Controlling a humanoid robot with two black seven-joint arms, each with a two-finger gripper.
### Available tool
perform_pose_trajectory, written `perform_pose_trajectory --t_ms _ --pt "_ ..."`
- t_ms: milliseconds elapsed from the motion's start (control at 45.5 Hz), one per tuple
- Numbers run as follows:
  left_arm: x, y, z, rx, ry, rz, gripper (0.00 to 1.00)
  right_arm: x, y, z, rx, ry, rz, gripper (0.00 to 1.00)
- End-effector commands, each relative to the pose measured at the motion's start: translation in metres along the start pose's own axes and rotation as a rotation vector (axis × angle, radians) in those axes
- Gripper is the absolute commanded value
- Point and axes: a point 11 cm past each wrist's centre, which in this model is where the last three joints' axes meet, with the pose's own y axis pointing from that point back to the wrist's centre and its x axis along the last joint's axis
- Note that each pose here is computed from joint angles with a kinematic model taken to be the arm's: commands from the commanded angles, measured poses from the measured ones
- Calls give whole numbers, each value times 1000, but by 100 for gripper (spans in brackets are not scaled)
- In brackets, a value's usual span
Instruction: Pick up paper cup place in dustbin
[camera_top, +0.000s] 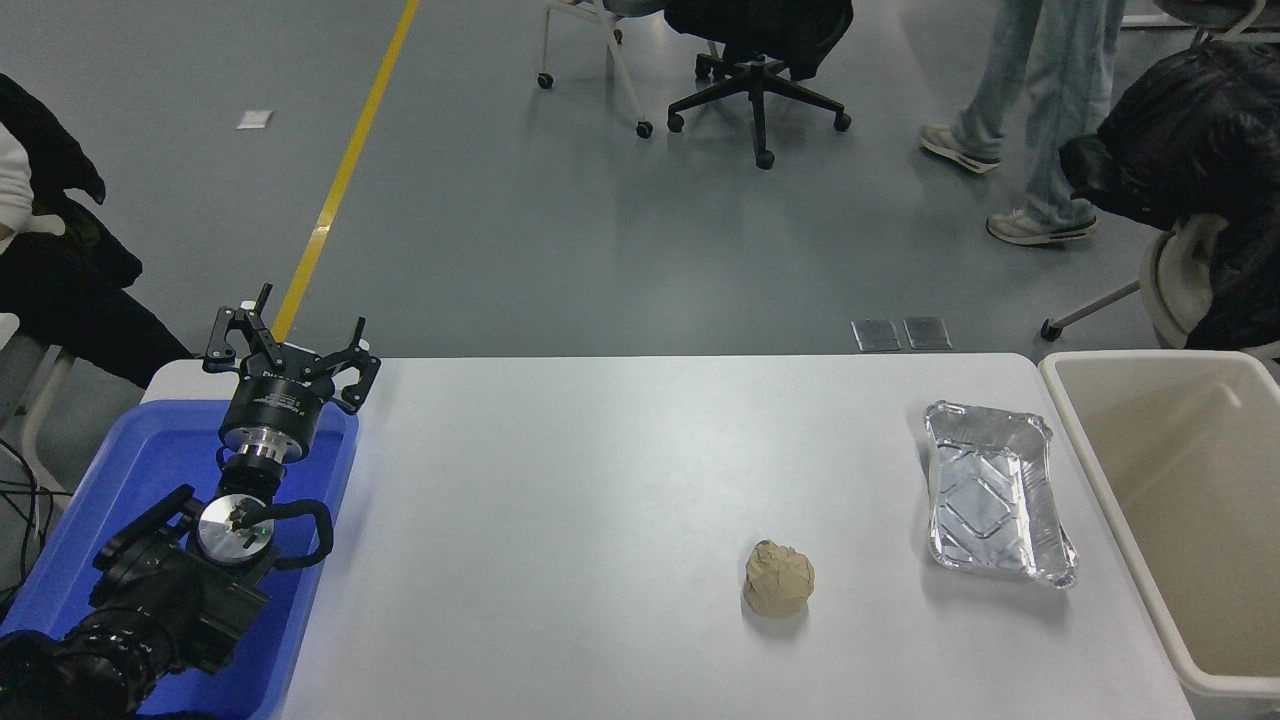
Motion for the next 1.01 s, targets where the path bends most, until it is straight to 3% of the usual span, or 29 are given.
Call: perform_pose_trajectory --t_ms 0,418,549,681,901,989 --pt "0 0 0 -1 0 -1 99 -50 13 11 -23 -18 -50 0" --pt "0 0 0 0 0 1 99 -68 18 12 -26 -24 -80 0" --pt "0 0 -1 1 1 1 99 -67 18 13 -31 -35 -76 48" --pt "0 0 0 0 1 -1 99 -64 18 14 -33 -35 -66 81" --pt "0 0 0 0 0 1 99 -61 17 12 -31 -37 -61 98" --pt "0 0 0 -1 0 -1 99 -60 16 9 -26 -41 -60 98"
